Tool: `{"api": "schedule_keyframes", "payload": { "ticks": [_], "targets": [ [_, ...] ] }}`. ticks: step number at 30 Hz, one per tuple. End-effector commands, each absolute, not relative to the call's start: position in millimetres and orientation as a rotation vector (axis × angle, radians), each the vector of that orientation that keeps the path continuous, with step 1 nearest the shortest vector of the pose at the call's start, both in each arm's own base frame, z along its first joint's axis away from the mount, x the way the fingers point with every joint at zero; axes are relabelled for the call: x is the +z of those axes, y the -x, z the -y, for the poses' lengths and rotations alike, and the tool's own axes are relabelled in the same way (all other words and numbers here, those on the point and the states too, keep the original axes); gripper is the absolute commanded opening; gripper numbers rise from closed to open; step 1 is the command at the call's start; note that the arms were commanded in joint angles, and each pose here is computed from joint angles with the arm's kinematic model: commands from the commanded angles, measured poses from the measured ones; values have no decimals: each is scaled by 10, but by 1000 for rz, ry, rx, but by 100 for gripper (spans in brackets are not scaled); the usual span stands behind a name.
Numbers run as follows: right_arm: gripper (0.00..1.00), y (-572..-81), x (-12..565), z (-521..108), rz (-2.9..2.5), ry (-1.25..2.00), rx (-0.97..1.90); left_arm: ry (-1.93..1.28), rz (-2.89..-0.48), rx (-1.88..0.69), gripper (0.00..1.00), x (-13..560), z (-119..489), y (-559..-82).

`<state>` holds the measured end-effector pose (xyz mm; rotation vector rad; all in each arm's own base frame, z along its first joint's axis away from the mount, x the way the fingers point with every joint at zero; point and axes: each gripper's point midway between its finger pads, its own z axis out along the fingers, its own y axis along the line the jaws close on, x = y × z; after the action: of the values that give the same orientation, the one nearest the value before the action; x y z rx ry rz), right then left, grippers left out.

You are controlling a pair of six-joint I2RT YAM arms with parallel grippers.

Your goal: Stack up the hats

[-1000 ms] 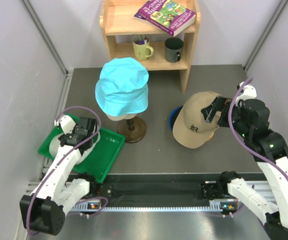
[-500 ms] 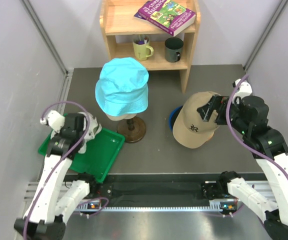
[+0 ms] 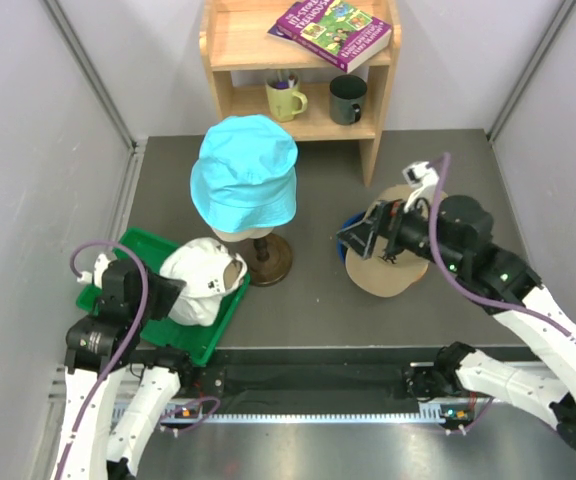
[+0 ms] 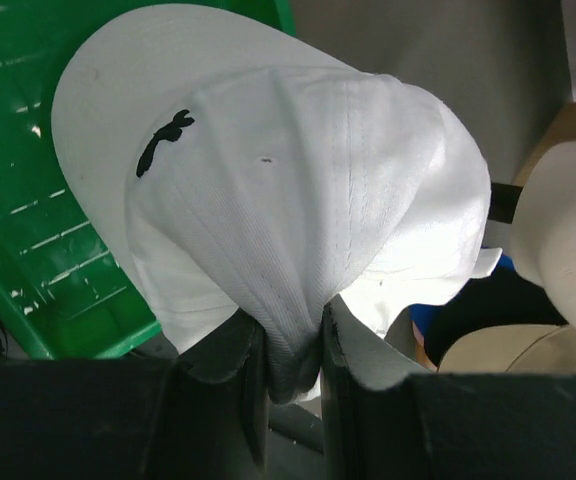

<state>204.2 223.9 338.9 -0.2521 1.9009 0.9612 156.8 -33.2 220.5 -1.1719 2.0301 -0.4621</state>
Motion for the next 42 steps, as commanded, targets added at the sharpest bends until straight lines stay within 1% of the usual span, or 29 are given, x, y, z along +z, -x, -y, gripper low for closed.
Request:
{"api": "schedule_keyframes", "payload": {
  "ticks": [1, 3, 4, 7, 11, 12, 13, 15, 18, 21, 23, 26, 28, 29, 31, 35, 37, 38, 42],
  "targets": [
    [99, -1899, 3459, -2666, -1866, 292, 1049, 1156, -2027, -454, 0, 2372, 303, -1484],
    [99, -1855, 3465, -2797, -1860, 295, 1064, 1151, -2045, -355, 0, 2337, 188, -1428],
    [99, -1757, 3400, -2941, -1881, 335, 1081, 1130, -2034, -304, 0, 2358, 112, -1422],
    [98, -1649, 3342, -3169, -1896, 379, 1094, 1114, -2025, -245, 0, 2341, 29, -1423],
    [99, -1551, 3298, -3395, -1910, 428, 1117, 1101, -2048, -296, 0, 2267, 119, -1451],
    [99, -1538, 3311, -3418, -1906, 429, 1125, 1101, -2060, -306, 2, 2219, 140, -1445],
    [99, -1532, 3328, -3434, -1900, 429, 1133, 1108, -2059, -319, 7, 2207, 158, -1452],
    [100, -1550, 3361, -3410, -1888, 410, 1130, 1111, -2067, -334, 9, 2156, 181, -1435],
    [100, -1575, 3353, -3360, -1887, 392, 1108, 1124, -2068, -355, 15, 2105, 207, -1421],
    [100, -1571, 3311, -3305, -1902, 391, 1085, 1120, -2080, -378, 17, 2061, 246, -1424],
    [100, -1560, 3272, -3269, -1913, 393, 1075, 1124, -2084, -379, 21, 2040, 251, -1417],
    [99, -1551, 3249, -3234, -1916, 384, 1074, 1121, -2082, -383, 22, 2040, 254, -1416],
    [100, -1544, 3257, -3217, -1915, 378, 1077, 1116, -2084, -386, 28, 2038, 259, -1416],
    [100, -1549, 3251, -3215, -1917, 374, 1075, 1116, -2088, -387, 30, 2030, 263, -1407],
    [100, -1554, 3255, -3214, -1915, 370, 1075, 1116, -2101, -393, 31, 1999, 282, -1404],
    [100, -1562, 3272, -3226, -1911, 367, 1076, 1119, -2084, -418, 31, 2049, 297, -1396],
    [100, -1561, 3277, -3229, -1911, 370, 1077, 1116, -2082, -422, 39, 2094, 298, -1387],
    [100, -1563, 3268, -3233, -1912, 370, 1076, 1111, -2070, -426, 41, 2153, 292, -1386],
    [100, -1554, 3253, -3226, -1917, 374, 1075, 1104, -2060, -420, 41, 2227, 272, -1374]
  ]
}}
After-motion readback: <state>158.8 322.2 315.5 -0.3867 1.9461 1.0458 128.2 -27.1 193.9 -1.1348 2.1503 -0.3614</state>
